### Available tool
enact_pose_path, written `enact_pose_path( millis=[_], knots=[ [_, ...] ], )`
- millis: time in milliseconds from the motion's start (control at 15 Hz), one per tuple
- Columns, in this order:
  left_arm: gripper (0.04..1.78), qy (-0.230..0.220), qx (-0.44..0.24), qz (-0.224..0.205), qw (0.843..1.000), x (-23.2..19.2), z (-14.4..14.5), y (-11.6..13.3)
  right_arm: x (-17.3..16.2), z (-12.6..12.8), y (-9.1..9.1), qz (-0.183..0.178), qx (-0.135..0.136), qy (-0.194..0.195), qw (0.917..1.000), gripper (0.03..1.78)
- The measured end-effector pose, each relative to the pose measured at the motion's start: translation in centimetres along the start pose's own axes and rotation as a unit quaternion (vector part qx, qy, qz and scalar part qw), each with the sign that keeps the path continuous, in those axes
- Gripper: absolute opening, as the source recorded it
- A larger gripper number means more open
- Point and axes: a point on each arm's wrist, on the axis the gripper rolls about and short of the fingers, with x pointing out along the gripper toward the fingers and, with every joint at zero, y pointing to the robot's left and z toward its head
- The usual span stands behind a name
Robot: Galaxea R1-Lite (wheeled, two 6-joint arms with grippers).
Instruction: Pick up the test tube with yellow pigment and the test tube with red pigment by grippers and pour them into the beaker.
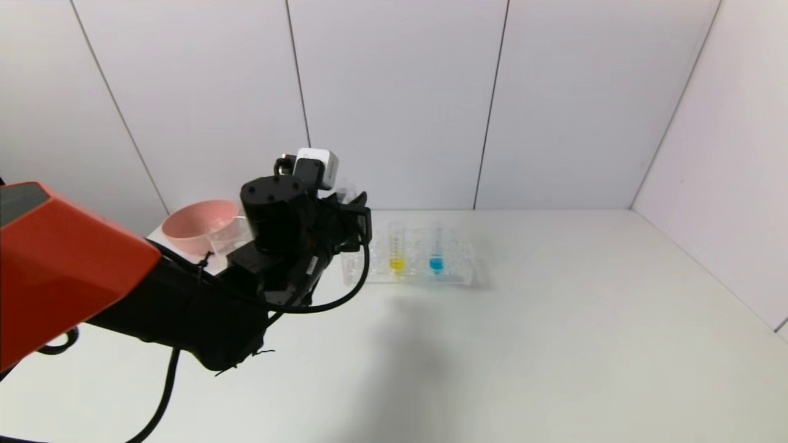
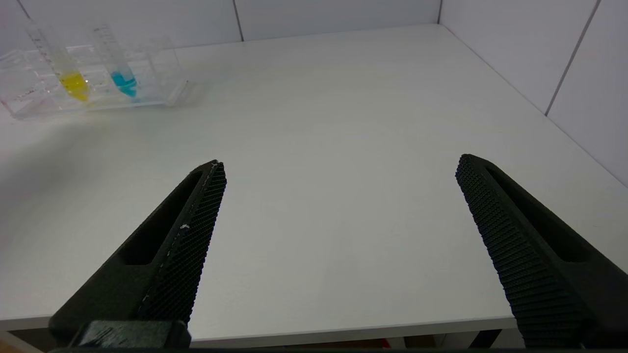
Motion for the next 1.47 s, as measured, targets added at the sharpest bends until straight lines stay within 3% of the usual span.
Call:
enact_pose_path(
  millis=[200, 400, 933, 1467],
  knots=[
    [0.47, 0.034, 0.010, -0.027, 0.999, -2.5, 1.2, 2.7, 0.0, 0.0, 0.0, 0.000, 0.000, 0.000, 1.0000, 1.71],
    [0.47, 0.062, 0.012, -0.035, 0.997, -4.9, 1.9, 7.0, 0.0, 0.0, 0.0, 0.000, 0.000, 0.000, 1.0000, 1.71],
    [0.47, 0.111, 0.034, 0.010, 0.993, -9.3, 2.4, 19.2, 0.0, 0.0, 0.0, 0.000, 0.000, 0.000, 1.0000, 1.71],
    [0.47, 0.205, 0.101, 0.031, 0.973, -6.3, 4.6, 23.7, 0.0, 0.0, 0.0, 0.000, 0.000, 0.000, 1.0000, 1.71]
  ],
)
